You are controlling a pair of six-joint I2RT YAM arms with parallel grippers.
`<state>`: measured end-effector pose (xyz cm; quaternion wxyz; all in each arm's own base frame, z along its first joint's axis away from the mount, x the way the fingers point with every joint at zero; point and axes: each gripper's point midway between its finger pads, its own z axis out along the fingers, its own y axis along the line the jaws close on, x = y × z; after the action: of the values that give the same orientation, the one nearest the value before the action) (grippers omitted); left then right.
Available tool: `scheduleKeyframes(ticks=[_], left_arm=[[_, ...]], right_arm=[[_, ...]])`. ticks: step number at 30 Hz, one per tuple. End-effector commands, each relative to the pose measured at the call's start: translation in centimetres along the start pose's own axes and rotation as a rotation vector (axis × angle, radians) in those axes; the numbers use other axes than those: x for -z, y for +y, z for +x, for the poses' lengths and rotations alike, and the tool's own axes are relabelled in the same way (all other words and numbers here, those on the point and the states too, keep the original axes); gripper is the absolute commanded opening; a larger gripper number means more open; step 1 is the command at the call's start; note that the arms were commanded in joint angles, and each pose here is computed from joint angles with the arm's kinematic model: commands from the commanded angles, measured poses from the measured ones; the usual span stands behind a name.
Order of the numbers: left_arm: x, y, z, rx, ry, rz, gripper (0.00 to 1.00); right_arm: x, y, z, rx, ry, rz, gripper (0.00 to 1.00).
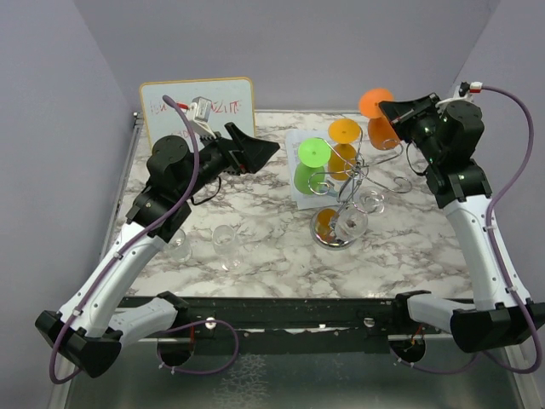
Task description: Place the wine glass upside down on the wine glass rack
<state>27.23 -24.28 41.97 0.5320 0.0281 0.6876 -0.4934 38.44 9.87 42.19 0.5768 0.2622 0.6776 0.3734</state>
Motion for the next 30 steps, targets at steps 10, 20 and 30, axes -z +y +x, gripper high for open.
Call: scheduleKeyframes(ticks=[10, 20, 30], left_arm=[[0.3, 1.5, 1.3, -0.013, 0.027, -0.047, 0.98], [0.0, 2.2, 1.8, -0.009, 0.035, -0.063, 0.98], [0.0, 2.7, 2.0, -0.01, 0.034, -0.081, 0.98]], right_arm=[[3.7, -1.6, 3.9, -0.182, 0.137, 0.034, 0.01], [5.4, -3.0, 5.5, -0.219, 0.166, 0.057, 0.01], [7.7, -4.1, 4.1, -0.201, 0.08, 0.131, 0.01]])
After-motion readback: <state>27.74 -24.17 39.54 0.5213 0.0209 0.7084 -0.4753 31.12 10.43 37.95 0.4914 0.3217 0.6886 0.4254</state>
